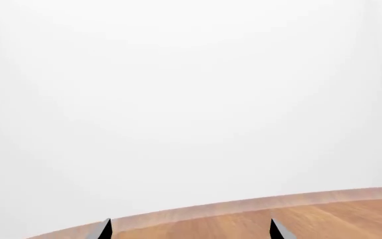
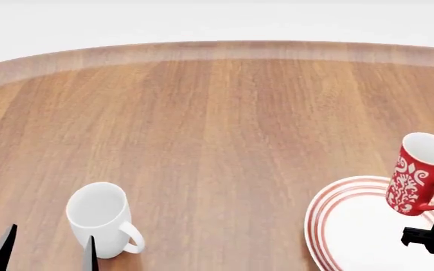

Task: Pick up the red mug and put it on the plate

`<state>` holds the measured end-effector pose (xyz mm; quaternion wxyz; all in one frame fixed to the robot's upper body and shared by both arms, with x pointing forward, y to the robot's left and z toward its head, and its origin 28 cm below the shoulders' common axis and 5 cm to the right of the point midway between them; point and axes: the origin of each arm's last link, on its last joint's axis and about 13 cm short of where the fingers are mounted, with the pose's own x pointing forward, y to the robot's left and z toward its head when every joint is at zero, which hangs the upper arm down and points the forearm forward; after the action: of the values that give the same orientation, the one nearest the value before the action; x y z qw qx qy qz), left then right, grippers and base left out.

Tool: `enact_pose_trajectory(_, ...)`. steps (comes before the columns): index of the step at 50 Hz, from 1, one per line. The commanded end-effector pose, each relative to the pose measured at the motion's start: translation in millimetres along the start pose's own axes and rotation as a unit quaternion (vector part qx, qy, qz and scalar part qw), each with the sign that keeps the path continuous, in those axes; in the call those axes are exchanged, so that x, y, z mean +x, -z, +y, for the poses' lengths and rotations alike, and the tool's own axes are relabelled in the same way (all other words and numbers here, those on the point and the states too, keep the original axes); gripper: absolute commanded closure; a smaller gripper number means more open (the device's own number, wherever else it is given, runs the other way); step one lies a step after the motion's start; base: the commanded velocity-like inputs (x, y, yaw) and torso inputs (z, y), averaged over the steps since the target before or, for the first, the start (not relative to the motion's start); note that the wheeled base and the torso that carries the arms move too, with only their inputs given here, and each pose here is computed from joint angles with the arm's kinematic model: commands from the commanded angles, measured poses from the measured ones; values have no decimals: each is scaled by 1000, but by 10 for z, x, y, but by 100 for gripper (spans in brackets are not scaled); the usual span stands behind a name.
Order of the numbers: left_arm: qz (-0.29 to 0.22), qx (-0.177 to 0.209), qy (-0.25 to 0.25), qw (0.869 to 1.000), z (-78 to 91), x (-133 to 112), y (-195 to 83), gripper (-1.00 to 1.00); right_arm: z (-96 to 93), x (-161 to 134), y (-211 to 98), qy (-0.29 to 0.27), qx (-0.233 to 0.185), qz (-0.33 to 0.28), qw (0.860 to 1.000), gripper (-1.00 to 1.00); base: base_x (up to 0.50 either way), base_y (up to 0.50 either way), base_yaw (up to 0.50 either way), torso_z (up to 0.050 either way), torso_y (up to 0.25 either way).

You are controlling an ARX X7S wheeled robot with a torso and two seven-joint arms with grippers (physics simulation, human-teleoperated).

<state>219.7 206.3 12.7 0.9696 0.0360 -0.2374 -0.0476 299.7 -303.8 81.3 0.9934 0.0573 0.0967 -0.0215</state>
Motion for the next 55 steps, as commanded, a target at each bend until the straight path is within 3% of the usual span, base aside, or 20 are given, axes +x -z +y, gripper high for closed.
enact_pose_trajectory(1,-2,-2,0,1000,0,1,1,-100,9,11,-39,-1,-14,-26,1000,100,0,0,0,0,-113)
enact_pose_trajectory(13,-3,-2,0,1000,0,1,1,-100,18,16,-59,-4,-33,-65,997,100,0,0,0,0,-112)
enact_pose_trajectory(55,-5,-3,-1,1000,-1,2,1,-100,15,25,7,-4,-24,-58,998,100,0,0,0,0,-103)
